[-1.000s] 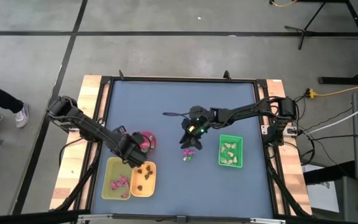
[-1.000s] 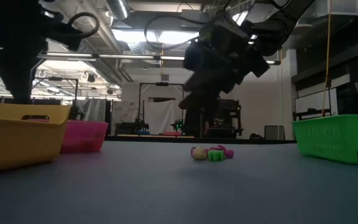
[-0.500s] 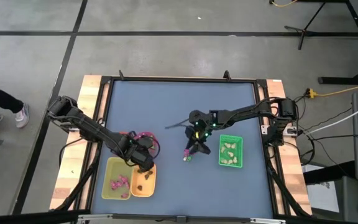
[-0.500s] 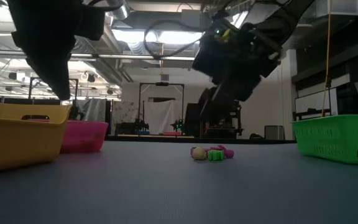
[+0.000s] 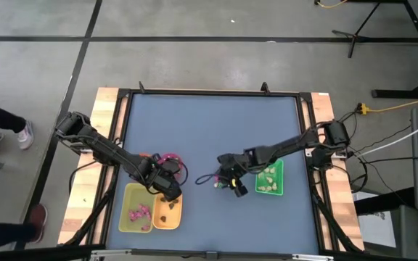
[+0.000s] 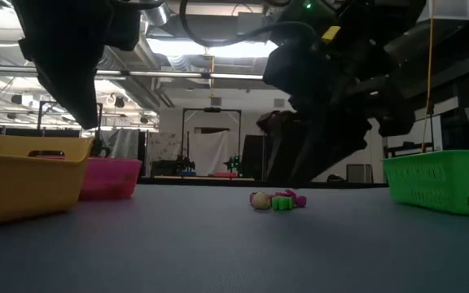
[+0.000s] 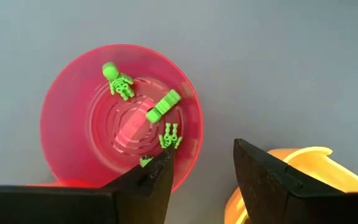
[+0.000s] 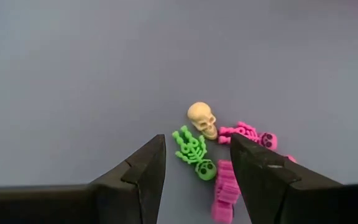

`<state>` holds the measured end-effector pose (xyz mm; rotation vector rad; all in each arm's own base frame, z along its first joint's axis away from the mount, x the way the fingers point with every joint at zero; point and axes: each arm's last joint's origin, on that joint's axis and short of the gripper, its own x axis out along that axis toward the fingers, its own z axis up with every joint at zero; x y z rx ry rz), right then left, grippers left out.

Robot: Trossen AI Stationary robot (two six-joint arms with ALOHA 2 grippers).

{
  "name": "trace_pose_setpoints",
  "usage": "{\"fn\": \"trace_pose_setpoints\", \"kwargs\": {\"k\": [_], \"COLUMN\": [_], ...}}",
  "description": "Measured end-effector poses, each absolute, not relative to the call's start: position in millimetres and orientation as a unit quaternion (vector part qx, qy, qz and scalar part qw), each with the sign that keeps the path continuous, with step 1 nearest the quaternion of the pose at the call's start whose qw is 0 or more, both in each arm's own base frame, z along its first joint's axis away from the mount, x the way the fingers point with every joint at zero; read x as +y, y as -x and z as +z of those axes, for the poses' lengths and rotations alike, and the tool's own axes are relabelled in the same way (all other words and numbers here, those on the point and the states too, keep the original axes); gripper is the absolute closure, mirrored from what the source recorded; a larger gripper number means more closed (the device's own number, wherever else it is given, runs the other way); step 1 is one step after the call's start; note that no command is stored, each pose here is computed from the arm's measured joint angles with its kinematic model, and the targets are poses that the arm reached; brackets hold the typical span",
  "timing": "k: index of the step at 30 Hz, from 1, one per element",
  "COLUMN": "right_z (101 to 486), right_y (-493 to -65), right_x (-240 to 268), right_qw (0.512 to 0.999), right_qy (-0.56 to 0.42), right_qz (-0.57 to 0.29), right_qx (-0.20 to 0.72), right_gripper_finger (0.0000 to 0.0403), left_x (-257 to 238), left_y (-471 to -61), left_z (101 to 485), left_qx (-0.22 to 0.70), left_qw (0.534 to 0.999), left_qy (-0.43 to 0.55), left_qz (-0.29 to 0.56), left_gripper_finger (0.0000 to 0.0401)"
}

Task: Sort Halloween decoration
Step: Put the pink skeleton toy into the light yellow bin

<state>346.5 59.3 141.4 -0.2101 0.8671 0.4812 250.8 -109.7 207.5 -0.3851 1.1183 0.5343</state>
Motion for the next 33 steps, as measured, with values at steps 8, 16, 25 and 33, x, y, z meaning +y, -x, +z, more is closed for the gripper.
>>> {"fn": "trace_pose_setpoints", "kwargs": {"k": [8, 16, 25, 33], "right_z": [140, 144, 151, 149], "right_y": [-342, -334, -330, -326], "right_x": [65, 60, 58, 56], "right_qw": [0.866, 0.854, 0.855, 0.853], "right_qy": [0.115, 0.134, 0.132, 0.067], "right_qz": [0.217, 0.179, 0.144, 0.082], "right_qx": [0.435, 0.47, 0.48, 0.511], "right_gripper_finger": [0.0223, 0.0223, 0.0224, 0.0224], "left_x": [-110, -110, -110, -110], "left_y": [-251, -253, -254, -254], "left_z": [208, 208, 209, 209], "left_qx": [0.519, 0.507, 0.5, 0.497], "left_qw": [0.798, 0.805, 0.809, 0.81], "left_qy": [0.18, 0.179, 0.179, 0.182], "left_qz": [0.248, 0.252, 0.253, 0.252], "left_gripper_finger": [0.0253, 0.0253, 0.0253, 0.0253]}}
